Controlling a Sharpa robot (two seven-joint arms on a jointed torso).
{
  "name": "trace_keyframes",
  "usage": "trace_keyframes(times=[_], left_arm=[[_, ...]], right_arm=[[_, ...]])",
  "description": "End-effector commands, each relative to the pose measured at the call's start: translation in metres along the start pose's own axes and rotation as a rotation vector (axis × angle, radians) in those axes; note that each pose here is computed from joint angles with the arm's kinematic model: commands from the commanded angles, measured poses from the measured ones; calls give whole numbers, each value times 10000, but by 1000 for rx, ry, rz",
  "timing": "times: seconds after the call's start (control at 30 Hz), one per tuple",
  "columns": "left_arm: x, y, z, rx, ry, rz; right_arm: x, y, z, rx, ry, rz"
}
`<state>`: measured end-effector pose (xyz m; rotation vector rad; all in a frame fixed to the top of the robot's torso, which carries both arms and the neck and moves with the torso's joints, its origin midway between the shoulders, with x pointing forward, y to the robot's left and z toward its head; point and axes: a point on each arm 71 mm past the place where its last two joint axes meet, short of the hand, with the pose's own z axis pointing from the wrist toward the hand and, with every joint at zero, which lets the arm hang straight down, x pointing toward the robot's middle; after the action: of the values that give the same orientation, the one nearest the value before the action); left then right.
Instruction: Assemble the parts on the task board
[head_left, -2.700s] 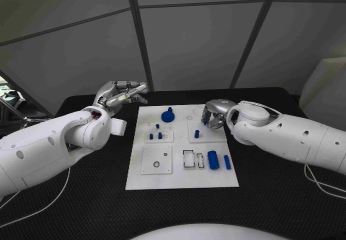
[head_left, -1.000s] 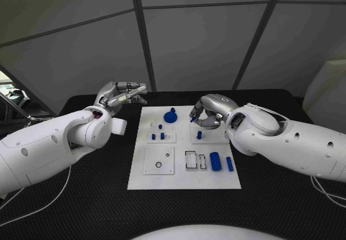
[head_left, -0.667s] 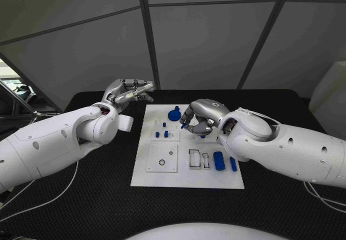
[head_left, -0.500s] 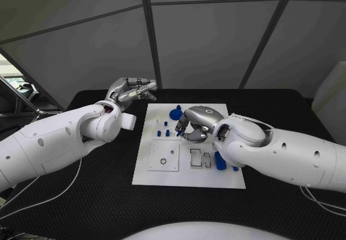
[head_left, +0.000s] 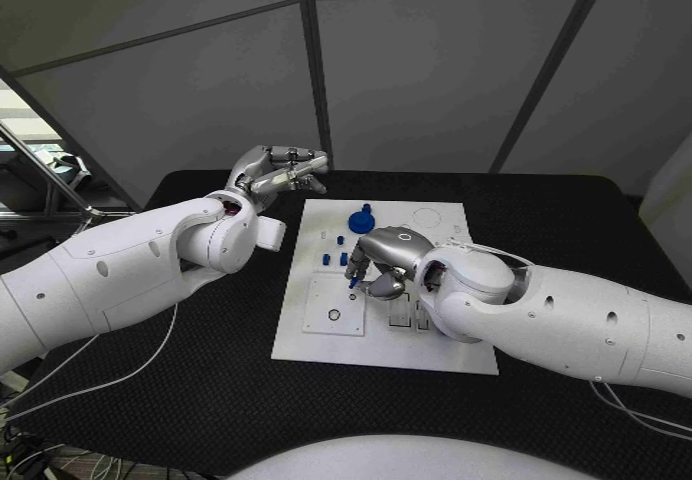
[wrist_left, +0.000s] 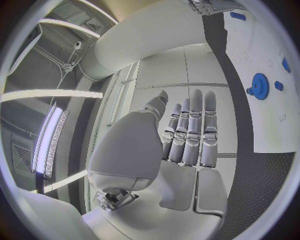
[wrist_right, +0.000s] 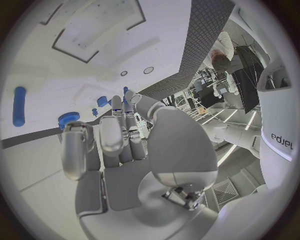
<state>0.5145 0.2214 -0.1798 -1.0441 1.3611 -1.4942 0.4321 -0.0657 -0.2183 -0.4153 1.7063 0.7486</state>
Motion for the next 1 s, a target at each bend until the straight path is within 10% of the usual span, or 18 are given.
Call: trace_keyframes(times=[0.03, 1.0], left_arm=[[12, -13, 6, 4, 12, -8], [7, -12, 6, 2, 13, -8]], right_arm=[[34, 13, 8, -2, 25, -35], [142, -13, 39, 23, 71, -59]])
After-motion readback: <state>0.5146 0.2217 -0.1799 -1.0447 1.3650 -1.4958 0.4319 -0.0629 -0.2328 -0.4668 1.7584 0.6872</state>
